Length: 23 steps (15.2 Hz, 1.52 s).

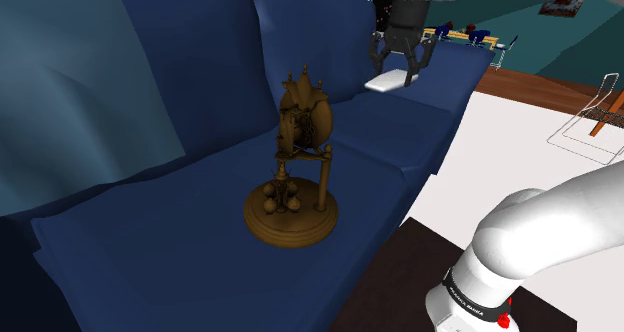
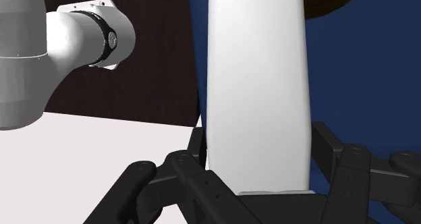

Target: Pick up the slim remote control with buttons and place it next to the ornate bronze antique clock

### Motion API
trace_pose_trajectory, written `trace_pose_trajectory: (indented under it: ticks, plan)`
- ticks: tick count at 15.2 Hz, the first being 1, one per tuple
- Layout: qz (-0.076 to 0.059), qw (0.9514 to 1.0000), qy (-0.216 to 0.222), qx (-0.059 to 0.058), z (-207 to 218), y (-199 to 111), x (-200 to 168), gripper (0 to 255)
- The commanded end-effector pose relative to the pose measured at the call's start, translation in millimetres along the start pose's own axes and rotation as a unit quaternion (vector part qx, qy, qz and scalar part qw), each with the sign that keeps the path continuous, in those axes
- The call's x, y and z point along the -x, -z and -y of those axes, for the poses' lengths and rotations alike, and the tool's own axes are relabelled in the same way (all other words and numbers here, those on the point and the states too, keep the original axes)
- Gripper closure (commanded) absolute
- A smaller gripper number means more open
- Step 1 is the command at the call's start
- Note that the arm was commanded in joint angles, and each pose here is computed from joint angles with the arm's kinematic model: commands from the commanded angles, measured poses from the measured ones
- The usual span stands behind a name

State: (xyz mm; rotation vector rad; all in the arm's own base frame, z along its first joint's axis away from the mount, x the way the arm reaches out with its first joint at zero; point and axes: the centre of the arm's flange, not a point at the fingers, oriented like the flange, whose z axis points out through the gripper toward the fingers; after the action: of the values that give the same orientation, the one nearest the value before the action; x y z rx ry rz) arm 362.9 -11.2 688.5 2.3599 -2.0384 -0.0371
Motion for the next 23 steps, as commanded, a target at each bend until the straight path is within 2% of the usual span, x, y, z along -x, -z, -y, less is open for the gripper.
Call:
trace_pose_trajectory:
  ticks: [1,23]
  plan:
    - [0.0,1.0,0.0,0.0,0.0,-10.2,-0.6,255]
    - [0.0,1.0,0.0,0.0,3.8,-126.3,-1.0,255]
